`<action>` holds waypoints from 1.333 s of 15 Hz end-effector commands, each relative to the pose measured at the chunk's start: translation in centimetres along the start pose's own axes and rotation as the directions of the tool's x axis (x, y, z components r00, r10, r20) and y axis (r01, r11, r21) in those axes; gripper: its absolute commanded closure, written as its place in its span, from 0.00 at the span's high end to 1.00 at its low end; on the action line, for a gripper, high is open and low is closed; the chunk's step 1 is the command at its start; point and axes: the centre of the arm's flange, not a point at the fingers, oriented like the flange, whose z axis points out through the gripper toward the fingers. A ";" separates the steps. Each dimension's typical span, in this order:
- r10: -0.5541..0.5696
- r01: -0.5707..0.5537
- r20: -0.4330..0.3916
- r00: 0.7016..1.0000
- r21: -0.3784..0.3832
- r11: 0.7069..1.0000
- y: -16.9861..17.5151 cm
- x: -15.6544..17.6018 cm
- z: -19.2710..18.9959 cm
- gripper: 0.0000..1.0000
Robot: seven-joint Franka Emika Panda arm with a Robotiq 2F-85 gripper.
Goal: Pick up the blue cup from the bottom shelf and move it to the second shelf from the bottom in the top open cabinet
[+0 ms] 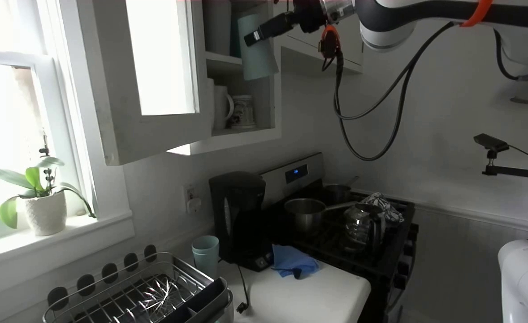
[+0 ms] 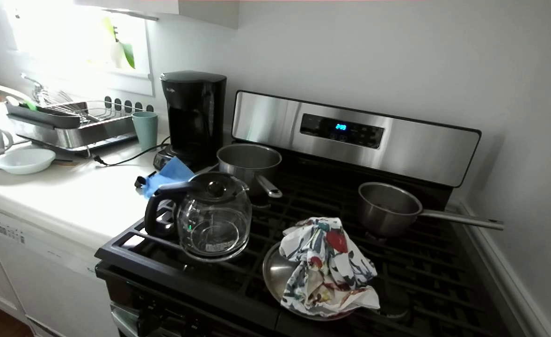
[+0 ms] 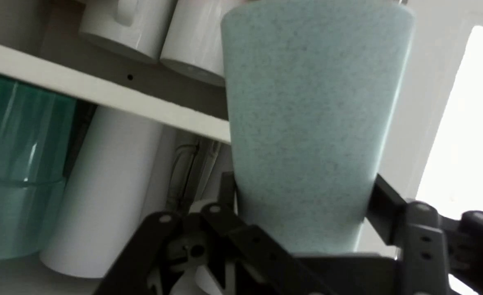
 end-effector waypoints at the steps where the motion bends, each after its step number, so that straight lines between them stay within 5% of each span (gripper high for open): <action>1: 0.000 0.000 -0.018 1.000 -0.009 1.000 0.2 0.3 0.1 0.76; 5: -0.001 0.000 -0.027 1.000 -0.014 1.000 0.3 0.4 0.8 0.76; 6: -0.001 0.000 -0.028 1.000 -0.014 1.000 0.3 0.5 0.8 0.51; 14: 0.044 -0.065 -0.200 0.979 -0.099 0.993 2.0 2.1 0.2 0.51; 20: 0.121 -0.180 -0.334 0.935 -0.151 0.972 3.1 2.8 0.8 0.51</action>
